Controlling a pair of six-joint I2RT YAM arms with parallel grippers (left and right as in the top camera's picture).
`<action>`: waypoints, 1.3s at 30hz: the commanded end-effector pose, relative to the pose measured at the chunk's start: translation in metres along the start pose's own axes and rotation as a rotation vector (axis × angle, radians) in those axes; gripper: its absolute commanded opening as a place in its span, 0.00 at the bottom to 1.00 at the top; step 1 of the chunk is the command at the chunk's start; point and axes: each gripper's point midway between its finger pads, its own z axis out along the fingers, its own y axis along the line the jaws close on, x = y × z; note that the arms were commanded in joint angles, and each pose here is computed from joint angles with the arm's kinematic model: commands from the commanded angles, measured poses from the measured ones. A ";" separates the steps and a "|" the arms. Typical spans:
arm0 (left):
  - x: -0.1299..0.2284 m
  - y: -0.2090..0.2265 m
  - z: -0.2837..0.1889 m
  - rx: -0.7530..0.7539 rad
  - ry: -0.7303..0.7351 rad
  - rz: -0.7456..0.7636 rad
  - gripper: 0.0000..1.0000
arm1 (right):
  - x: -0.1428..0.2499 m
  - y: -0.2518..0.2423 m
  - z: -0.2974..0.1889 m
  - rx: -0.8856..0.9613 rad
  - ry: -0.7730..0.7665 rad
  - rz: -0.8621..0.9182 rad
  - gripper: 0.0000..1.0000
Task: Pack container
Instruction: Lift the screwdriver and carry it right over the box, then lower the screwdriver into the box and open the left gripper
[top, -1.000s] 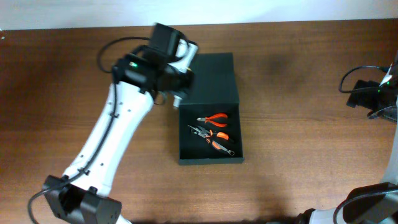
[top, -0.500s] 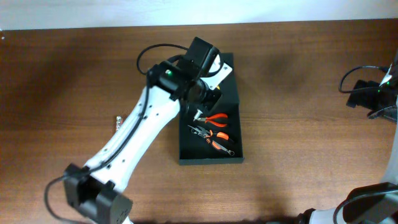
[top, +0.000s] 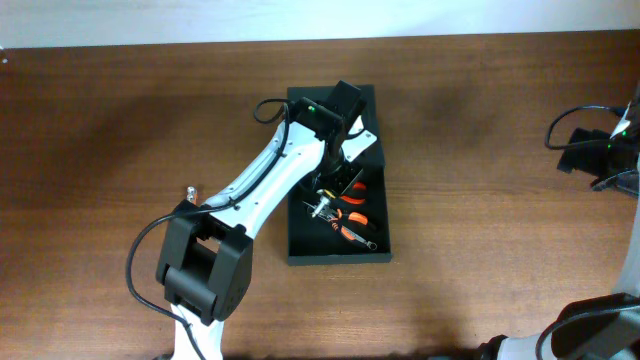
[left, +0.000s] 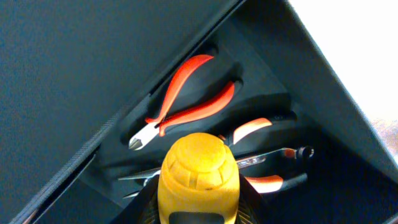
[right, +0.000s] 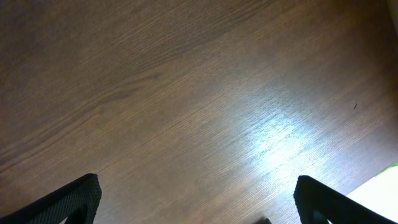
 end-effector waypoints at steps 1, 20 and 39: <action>0.001 -0.007 0.004 0.043 0.008 0.013 0.31 | 0.001 -0.003 -0.006 0.002 -0.017 0.009 0.99; 0.024 -0.015 0.027 0.072 0.081 0.012 0.43 | 0.001 -0.003 -0.006 0.002 -0.017 0.009 0.99; -0.076 0.039 -0.169 -0.156 -0.420 -0.059 0.99 | 0.001 -0.003 -0.006 0.002 -0.017 0.009 1.00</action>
